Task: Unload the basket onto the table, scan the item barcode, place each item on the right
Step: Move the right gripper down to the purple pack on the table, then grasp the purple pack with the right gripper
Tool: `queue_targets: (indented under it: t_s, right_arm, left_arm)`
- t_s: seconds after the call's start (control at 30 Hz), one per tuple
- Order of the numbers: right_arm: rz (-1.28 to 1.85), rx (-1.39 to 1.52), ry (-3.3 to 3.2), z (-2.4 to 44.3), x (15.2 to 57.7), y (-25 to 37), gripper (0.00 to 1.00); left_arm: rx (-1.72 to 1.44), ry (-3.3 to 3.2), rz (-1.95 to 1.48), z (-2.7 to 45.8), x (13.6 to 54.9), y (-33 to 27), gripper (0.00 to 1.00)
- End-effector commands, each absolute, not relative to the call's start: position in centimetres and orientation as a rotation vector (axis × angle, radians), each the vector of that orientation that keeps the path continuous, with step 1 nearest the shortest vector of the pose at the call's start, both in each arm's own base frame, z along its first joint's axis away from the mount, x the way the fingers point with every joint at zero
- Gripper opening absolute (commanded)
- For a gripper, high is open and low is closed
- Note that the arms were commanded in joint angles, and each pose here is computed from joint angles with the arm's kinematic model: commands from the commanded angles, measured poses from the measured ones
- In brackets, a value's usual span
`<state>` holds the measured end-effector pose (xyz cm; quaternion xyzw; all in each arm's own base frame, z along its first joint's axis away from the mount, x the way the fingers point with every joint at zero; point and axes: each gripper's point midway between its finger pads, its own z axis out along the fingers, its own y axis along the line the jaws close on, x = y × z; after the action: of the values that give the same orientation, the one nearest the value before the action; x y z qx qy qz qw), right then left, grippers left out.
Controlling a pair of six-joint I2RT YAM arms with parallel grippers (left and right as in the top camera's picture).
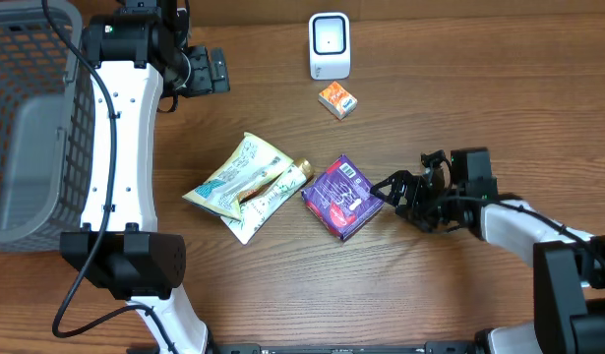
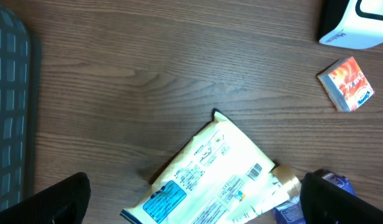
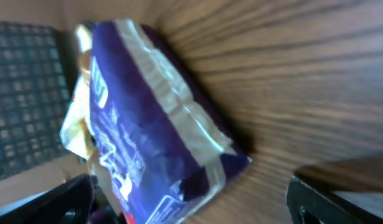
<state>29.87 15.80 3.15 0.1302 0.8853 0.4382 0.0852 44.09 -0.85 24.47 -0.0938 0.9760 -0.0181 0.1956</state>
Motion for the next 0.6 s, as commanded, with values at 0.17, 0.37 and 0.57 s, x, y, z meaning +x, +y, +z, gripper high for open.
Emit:
queue_targets:
  t_s: [0.17,0.37,0.57]
  right_arm:
    - [1.391,0.476,2.599,2.1,29.1,16.3,1.0]
    - [1.443,0.434,2.599,0.9,29.3,18.4,1.0]
    - [1.507,0.382,2.601,0.1,28.9,19.8,0.73]
  left_arm:
    - [-0.268,2.708,-0.067,25.7,43.8,-0.6,1.0]
    - [-0.268,2.708,-0.067,25.7,43.8,-0.6,1.0]
    - [-0.267,2.715,-0.065,25.6,43.6,-0.6,1.0]
